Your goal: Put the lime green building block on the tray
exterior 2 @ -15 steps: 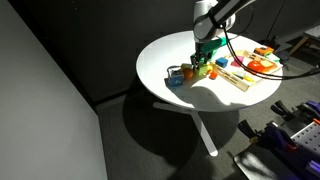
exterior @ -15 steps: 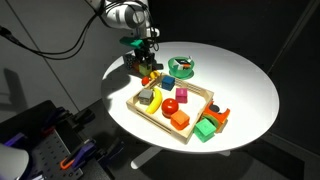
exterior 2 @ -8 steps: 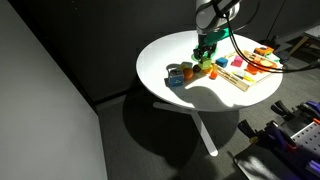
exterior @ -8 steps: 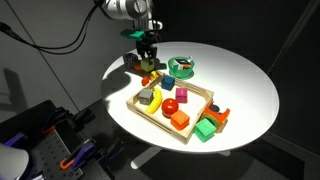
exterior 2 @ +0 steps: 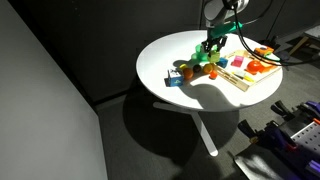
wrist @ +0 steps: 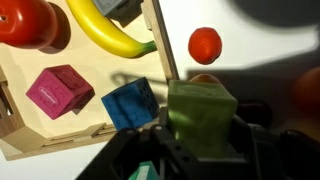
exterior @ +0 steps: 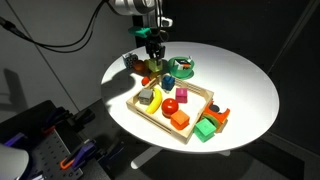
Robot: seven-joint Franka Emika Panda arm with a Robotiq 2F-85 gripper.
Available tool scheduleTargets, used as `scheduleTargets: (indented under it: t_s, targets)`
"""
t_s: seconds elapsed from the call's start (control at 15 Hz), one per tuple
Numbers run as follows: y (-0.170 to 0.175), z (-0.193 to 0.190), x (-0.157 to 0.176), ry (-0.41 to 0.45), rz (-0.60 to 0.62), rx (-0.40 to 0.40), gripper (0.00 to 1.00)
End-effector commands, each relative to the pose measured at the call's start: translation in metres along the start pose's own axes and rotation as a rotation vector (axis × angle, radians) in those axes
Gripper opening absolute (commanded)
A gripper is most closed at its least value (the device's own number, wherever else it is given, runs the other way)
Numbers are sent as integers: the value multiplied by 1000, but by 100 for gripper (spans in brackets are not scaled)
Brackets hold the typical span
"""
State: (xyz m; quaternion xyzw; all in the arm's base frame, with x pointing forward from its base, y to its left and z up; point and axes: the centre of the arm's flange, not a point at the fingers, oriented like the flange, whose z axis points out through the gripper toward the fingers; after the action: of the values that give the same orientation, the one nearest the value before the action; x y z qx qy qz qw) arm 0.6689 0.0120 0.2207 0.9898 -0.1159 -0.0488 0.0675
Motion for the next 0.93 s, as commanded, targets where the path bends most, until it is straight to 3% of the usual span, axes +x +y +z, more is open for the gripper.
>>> scheduleTargets:
  t_s: [0.0,0.87]
  targets:
    - [27,-12,3,-27,81,4,29]
    - [125,-18,-2,-30,206,17,29]
